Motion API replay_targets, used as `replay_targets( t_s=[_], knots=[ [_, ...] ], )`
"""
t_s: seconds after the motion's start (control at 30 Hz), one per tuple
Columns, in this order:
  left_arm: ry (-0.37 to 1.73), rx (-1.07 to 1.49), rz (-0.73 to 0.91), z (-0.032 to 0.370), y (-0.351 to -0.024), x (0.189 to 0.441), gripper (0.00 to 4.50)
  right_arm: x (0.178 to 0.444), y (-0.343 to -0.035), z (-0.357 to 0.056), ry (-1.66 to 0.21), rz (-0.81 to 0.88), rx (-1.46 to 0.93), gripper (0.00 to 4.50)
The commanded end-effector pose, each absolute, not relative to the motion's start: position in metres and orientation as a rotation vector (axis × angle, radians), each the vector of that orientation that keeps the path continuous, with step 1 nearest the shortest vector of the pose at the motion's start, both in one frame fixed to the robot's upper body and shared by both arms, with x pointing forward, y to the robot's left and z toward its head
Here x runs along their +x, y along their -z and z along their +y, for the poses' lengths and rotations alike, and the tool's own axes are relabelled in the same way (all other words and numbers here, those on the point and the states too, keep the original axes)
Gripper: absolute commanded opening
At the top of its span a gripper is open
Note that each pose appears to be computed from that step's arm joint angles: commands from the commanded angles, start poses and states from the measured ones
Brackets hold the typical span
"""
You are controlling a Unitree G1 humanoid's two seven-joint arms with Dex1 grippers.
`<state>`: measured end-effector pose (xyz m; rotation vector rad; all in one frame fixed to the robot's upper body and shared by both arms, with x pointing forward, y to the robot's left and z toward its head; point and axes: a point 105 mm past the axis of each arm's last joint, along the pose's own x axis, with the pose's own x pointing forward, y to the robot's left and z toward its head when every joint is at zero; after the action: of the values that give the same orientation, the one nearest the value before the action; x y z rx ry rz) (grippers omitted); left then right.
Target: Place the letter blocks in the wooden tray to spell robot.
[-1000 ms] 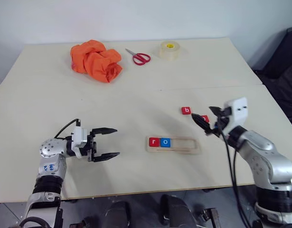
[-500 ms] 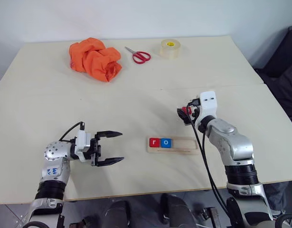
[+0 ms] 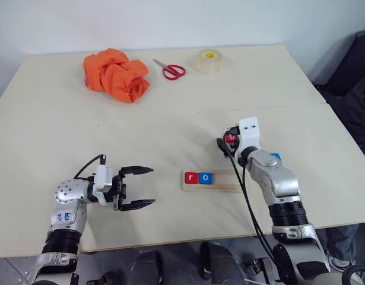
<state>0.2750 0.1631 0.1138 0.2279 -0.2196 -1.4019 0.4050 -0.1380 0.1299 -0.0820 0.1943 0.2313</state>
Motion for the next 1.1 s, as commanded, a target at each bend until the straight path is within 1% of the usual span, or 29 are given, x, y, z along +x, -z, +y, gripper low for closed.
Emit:
replay_targets(
  t_s=[0.03, 0.13, 0.17, 0.27, 0.4, 0.57, 0.77, 0.93, 1.1],
  knots=[
    [1.399, 0.250, -0.240, 0.164, -0.117, 0.272, 4.50, 0.406, -0.135, -0.142, -0.206, 0.176, -0.086, 2.55],
    [1.398, 0.249, -0.238, 0.164, -0.116, 0.272, 4.50, 0.405, -0.135, -0.142, -0.205, 0.174, -0.087, 1.55],
    [1.400, 0.248, -0.237, 0.164, -0.116, 0.272, 4.50, 0.404, -0.137, -0.142, -0.205, 0.168, -0.084, 1.48],
    [1.411, 0.246, -0.234, 0.164, -0.116, 0.272, 4.50, 0.401, -0.149, -0.143, -0.219, 0.124, -0.072, 1.48],
    [1.428, 0.241, -0.233, 0.163, -0.116, 0.273, 4.50, 0.388, -0.163, -0.144, -0.237, 0.077, -0.066, 1.48],
    [1.447, 0.235, -0.231, 0.162, -0.116, 0.274, 4.50, 0.353, -0.174, -0.152, -0.259, 0.049, -0.069, 1.48],
    [1.466, 0.236, -0.231, 0.162, -0.117, 0.278, 4.50, 0.297, -0.157, -0.169, -0.240, 0.153, -0.102, 1.48],
    [1.476, 0.239, -0.240, 0.159, -0.119, 0.282, 4.50, 0.281, -0.140, -0.183, -0.150, 0.227, -0.079, 1.48],
    [1.483, 0.240, -0.244, 0.158, -0.120, 0.283, 4.50, 0.276, -0.127, -0.192, -0.069, 0.273, -0.033, 1.48]
  ],
)
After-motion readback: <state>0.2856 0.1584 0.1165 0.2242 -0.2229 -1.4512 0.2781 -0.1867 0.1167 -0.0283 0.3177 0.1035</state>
